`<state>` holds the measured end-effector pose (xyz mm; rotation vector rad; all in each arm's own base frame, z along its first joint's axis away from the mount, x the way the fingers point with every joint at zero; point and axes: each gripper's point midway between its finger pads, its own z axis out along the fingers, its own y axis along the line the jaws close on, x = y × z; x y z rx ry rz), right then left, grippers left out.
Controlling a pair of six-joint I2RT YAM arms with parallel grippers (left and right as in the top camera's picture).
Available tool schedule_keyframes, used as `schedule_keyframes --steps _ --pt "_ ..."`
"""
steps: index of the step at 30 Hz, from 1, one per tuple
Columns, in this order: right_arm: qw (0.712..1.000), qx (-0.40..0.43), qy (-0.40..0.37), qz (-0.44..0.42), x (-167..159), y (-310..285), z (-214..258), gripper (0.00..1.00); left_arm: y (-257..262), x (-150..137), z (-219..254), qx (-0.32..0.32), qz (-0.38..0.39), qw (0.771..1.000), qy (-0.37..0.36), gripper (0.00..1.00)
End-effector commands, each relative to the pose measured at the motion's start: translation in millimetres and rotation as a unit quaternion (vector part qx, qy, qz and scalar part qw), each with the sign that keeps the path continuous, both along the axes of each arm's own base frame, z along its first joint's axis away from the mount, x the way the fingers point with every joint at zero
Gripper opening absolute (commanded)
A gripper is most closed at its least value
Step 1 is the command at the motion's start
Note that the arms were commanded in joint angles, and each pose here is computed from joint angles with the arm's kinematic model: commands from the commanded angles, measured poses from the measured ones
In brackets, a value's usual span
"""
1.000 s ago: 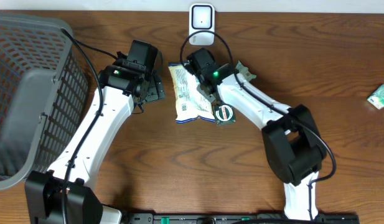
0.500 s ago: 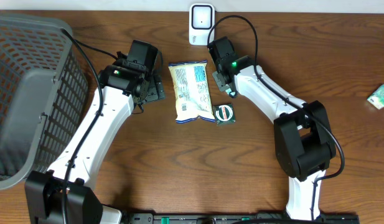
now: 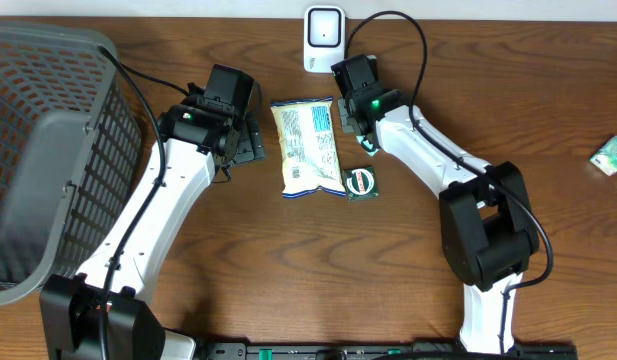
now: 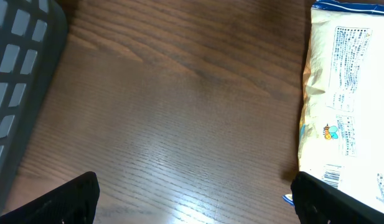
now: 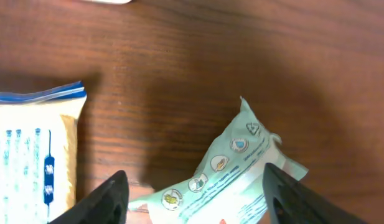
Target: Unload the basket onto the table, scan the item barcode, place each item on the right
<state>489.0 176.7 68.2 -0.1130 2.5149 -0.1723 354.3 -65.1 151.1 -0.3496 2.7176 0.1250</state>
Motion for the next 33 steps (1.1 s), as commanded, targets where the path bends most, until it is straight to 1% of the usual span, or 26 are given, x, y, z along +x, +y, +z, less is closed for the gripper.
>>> schedule_keyframes --steps 1,4,9,13,18,20,22,23,26,33 --pt "0.997 0.031 0.013 -0.068 -3.4 -1.1 -23.5 0.69 3.3 0.1 4.8 0.007 0.001 1.000 -0.006 0.98" --pt "0.996 0.015 0.026 -0.080 -8.9 -5.5 -36.2 0.74 3.4 0.1 4.8 0.007 0.001 1.000 -0.006 0.98" --pt "0.990 -0.052 0.031 -0.128 -23.6 -33.7 -36.6 0.78 3.4 0.1 4.8 0.007 0.001 1.000 -0.006 0.97" --pt "0.988 -0.055 0.040 -0.137 -29.2 -37.0 -42.0 0.79 3.4 0.1 4.8 0.007 0.001 1.000 -0.006 0.98" --pt "0.988 -0.062 0.048 -0.136 -32.7 -39.2 -51.5 0.77 3.4 0.1 4.8 0.007 0.001 1.000 -0.006 0.98" --pt "0.987 -0.063 0.050 -0.136 -34.2 -39.9 -53.1 0.73 3.4 0.1 4.8 0.007 0.001 1.000 -0.006 0.98" --pt "0.988 -0.061 0.054 -0.134 -35.6 -38.5 -54.0 0.64 3.4 0.1 4.8 0.007 0.001 1.000 -0.006 0.98" --pt "0.988 -0.058 0.056 -0.132 -36.2 -36.9 -54.7 0.63 3.4 0.1 4.8 0.007 0.001 1.000 -0.006 0.98" --pt "0.988 -0.058 0.064 -0.130 -40.6 -36.4 -59.0 0.62 3.4 0.1 4.8 0.007 0.001 1.000 -0.006 0.98" --pt "0.987 -0.060 0.066 -0.131 -46.5 -41.1 -72.3 0.64 3.4 0.1 4.8 0.007 0.001 1.000 -0.006 0.98"
